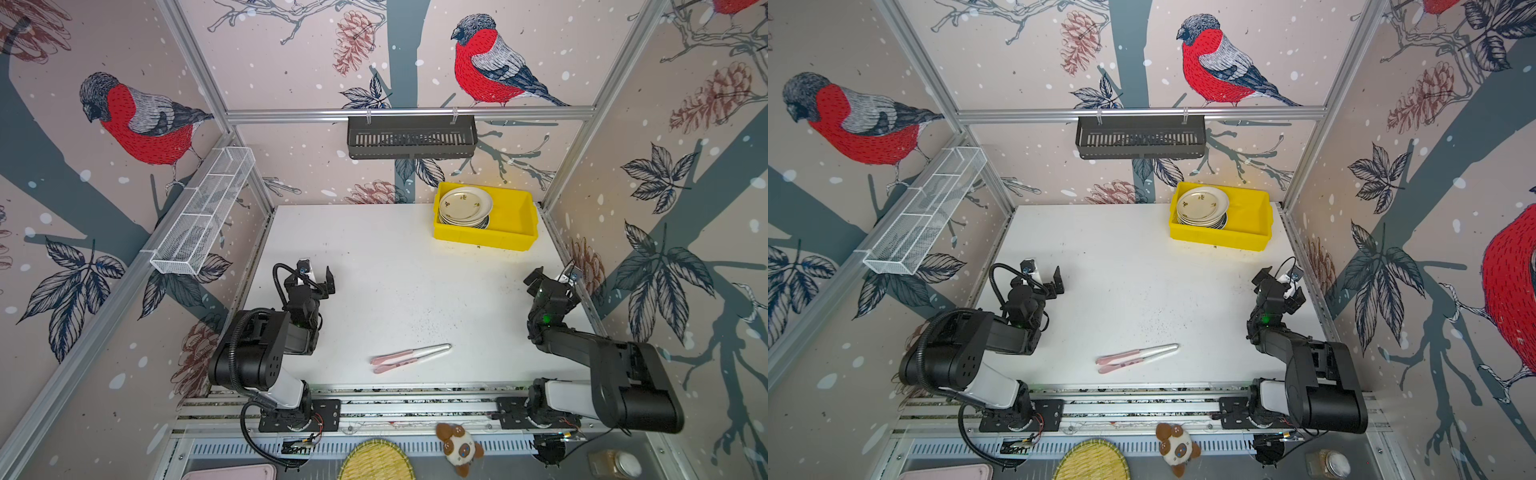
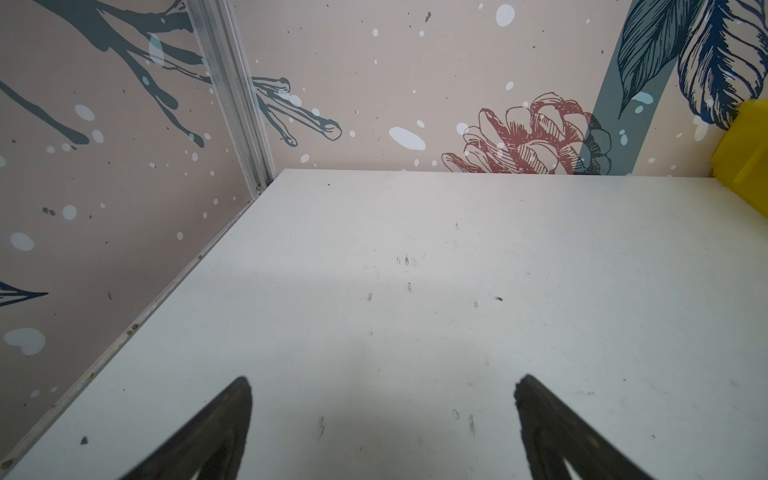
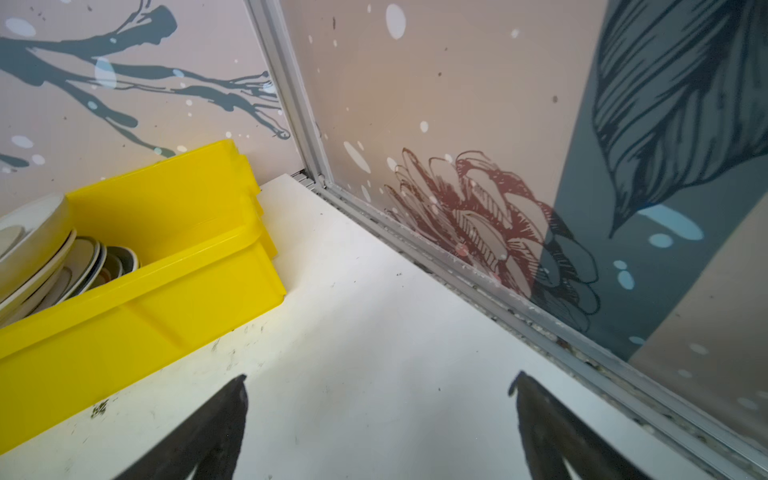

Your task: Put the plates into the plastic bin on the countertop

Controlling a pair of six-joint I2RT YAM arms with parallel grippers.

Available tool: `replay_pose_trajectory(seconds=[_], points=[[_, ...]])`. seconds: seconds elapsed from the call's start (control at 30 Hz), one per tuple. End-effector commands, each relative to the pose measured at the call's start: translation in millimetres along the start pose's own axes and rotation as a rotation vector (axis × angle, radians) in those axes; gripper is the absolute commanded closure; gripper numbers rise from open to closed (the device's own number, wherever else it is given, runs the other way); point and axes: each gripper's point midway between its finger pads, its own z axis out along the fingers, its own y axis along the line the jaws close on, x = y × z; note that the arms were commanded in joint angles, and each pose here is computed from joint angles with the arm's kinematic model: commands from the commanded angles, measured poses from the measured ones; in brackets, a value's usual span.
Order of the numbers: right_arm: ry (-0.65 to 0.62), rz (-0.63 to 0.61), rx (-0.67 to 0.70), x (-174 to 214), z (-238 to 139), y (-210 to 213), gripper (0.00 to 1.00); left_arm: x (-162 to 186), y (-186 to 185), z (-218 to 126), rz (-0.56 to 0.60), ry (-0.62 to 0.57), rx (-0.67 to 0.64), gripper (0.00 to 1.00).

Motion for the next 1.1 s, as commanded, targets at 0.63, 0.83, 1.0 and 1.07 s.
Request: replay_pose_trajectory(seconds=[0.63, 0.83, 1.0, 1.07], points=[[-0.105, -0.168, -0.249, 9.1, -15.0, 54.1, 0.00, -14.3, 1.8, -0.8, 0.006, -0.060, -0.011, 0.02], [-0.097, -0.176, -0.244, 8.2, -12.9, 56.8, 0.00, -14.4, 1.6, -0.9, 0.006, -0.060, -0.012, 0.02], [-0.086, -0.179, -0.245, 8.9, -12.0, 58.3, 0.00, -14.0, 2.3, -1.2, 0.005, -0.059, -0.016, 0.02], [-0.092, -0.180, -0.244, 8.6, -12.4, 58.0, 0.00, -13.8, 2.1, -1.3, 0.008, -0.060, -0.018, 0.02]])
